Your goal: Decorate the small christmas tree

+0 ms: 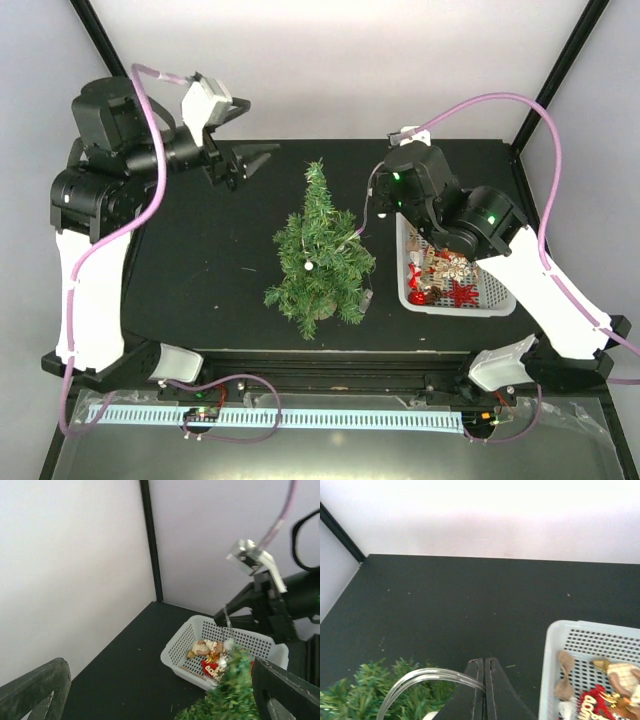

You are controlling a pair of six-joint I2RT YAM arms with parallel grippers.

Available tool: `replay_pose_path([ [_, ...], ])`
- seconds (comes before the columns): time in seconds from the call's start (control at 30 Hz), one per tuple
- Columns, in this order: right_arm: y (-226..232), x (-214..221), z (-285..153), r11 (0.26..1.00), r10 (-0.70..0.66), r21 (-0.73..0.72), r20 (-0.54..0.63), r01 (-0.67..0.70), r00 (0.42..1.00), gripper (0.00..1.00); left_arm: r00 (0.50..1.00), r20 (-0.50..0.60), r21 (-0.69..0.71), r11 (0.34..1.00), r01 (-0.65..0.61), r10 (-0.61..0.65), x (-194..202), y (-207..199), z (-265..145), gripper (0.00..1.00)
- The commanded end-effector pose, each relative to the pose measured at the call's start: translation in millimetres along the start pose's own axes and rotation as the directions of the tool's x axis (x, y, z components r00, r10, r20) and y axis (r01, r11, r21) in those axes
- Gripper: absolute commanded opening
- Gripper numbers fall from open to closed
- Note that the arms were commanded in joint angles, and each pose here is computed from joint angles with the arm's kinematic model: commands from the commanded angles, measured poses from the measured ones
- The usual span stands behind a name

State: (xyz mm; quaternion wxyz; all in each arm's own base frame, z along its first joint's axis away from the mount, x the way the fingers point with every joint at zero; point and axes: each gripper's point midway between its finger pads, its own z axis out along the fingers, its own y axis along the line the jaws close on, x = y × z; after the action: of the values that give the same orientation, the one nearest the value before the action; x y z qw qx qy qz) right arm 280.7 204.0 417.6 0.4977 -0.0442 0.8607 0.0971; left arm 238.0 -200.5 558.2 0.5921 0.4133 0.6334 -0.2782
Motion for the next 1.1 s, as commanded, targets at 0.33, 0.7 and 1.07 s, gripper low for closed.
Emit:
replay_pose_path([
  [0.33,54,-40,-12,0.935,0.128,-0.347,0.141,-0.072,0.982,0.02,0.919,-0.061,0.463,0.805,0.371,-0.389,54,16,20,0.82],
  [0.7,102,-54,-24,0.802,0.188,-0.591,0.118,-0.083,0.975,0.01,0.925,-0.082,0.447,0.815,0.368,-0.372,95,40,52,0.73],
  [1.07,121,-59,-21,0.759,0.192,-0.645,0.098,-0.084,0.977,0.01,0.938,-0.15,0.556,0.758,0.342,-0.313,119,1,78,0.73],
])
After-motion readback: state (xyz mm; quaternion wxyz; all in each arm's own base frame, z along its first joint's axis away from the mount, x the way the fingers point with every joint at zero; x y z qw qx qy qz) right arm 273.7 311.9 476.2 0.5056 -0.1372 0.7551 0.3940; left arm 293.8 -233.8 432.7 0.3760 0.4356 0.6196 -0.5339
